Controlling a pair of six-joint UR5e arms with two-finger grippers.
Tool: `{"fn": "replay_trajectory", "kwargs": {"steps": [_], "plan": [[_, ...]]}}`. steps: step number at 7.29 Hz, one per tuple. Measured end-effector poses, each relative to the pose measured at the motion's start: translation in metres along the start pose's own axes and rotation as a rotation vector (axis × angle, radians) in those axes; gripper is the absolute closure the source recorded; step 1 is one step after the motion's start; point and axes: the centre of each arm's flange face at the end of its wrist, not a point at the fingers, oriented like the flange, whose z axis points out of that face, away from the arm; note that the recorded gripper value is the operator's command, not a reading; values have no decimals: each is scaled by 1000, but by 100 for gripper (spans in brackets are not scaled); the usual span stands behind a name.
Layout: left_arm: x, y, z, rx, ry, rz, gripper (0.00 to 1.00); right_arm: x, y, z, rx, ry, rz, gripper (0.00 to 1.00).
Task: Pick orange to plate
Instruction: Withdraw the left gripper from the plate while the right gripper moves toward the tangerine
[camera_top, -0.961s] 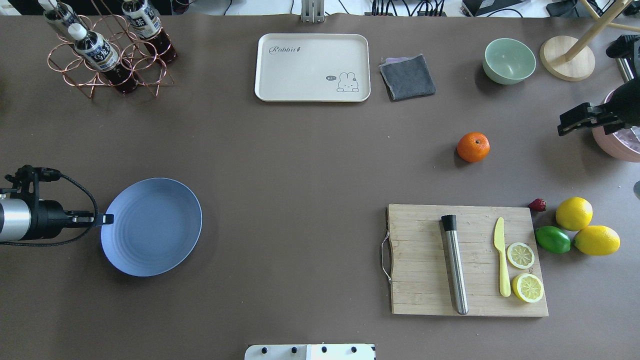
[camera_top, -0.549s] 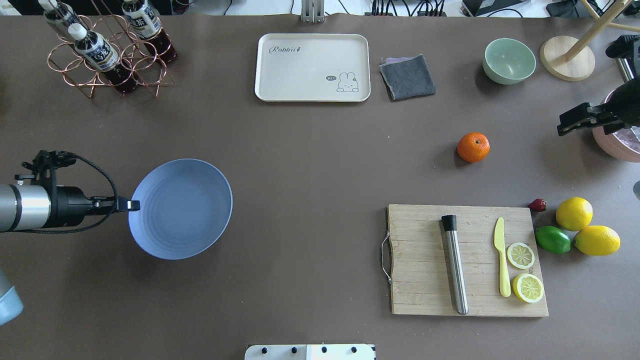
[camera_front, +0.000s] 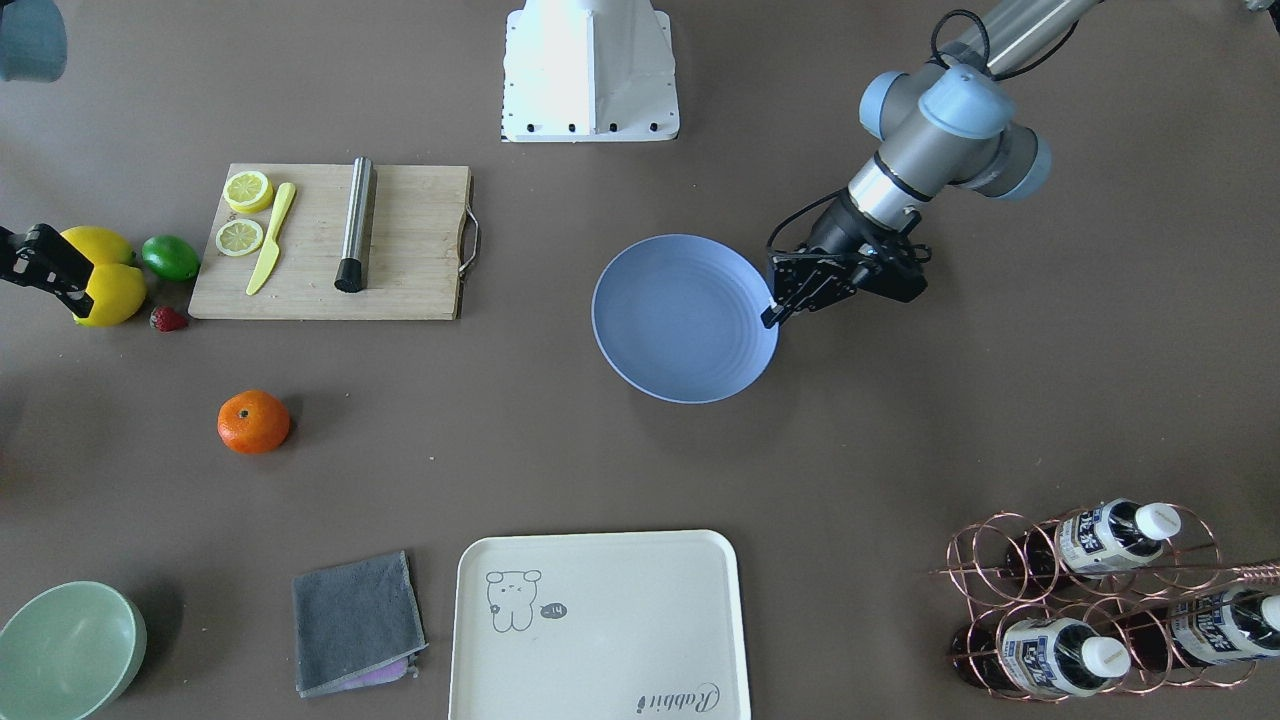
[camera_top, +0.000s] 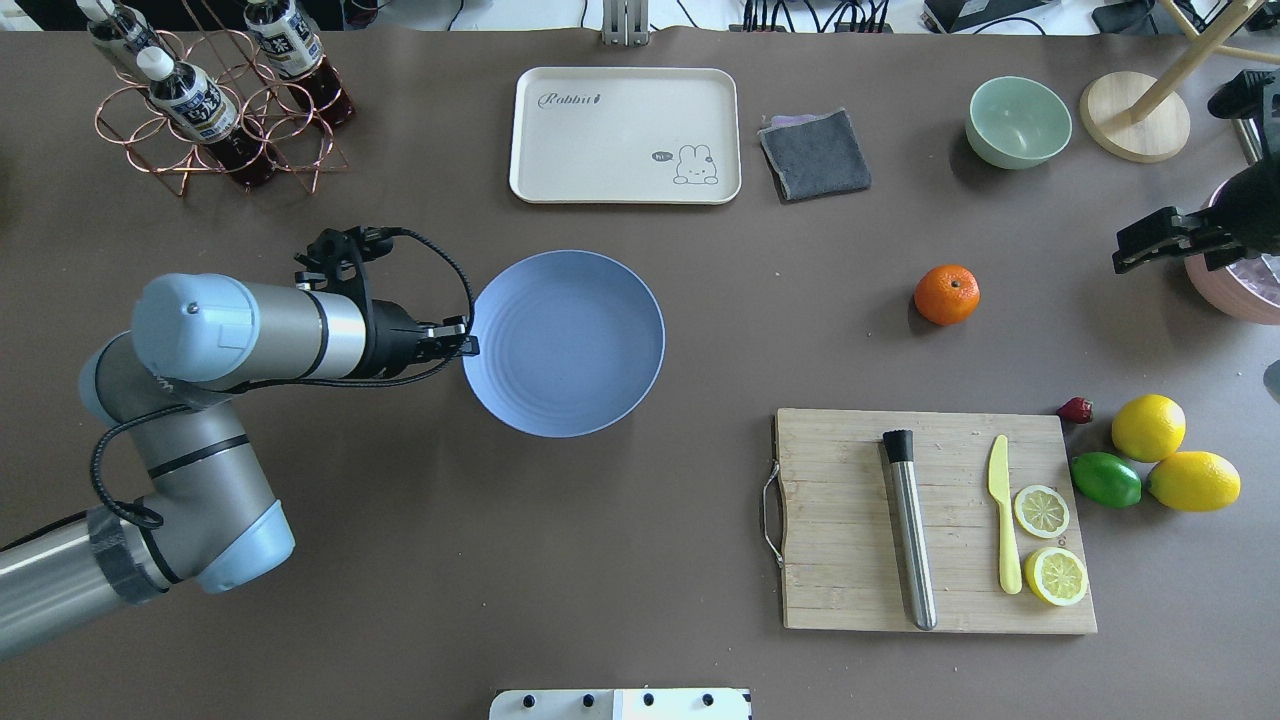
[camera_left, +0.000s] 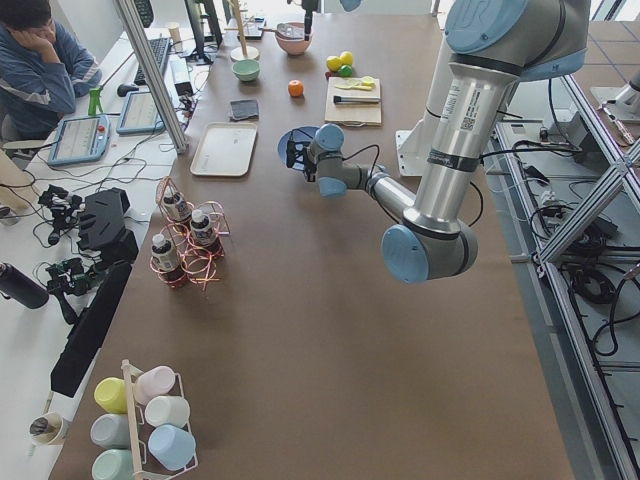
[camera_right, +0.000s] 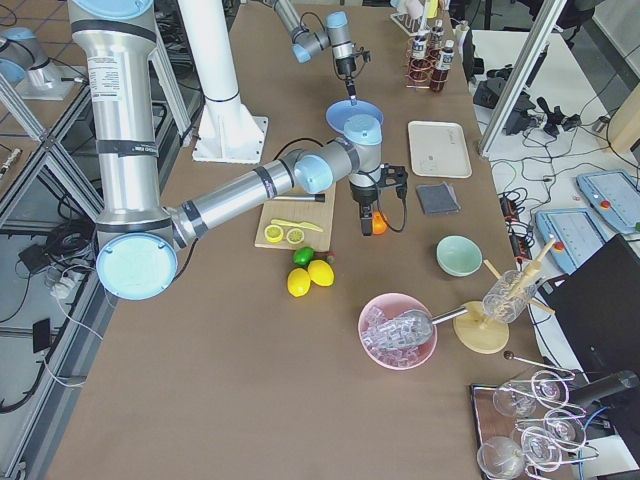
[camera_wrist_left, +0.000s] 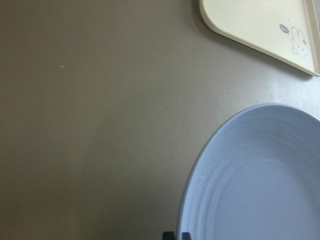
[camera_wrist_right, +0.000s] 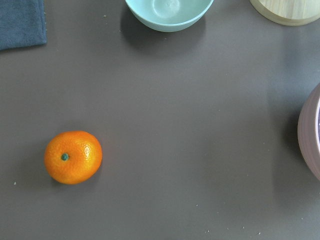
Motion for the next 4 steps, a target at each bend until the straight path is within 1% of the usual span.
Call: {"fn": "replay_trajectory", "kwargs": {"steps": [2,3,4], "plan": [[35,-4,39,32,-58,-1,100,-2,-2,2,-2,0,-2,0],[41,-6,51,41,-72,1,3,-3,-2,3,-4,0,-3,0],[43,-2,57,39,-78,9,2,-3,-2,4,-5,-1,-4,0]]}}
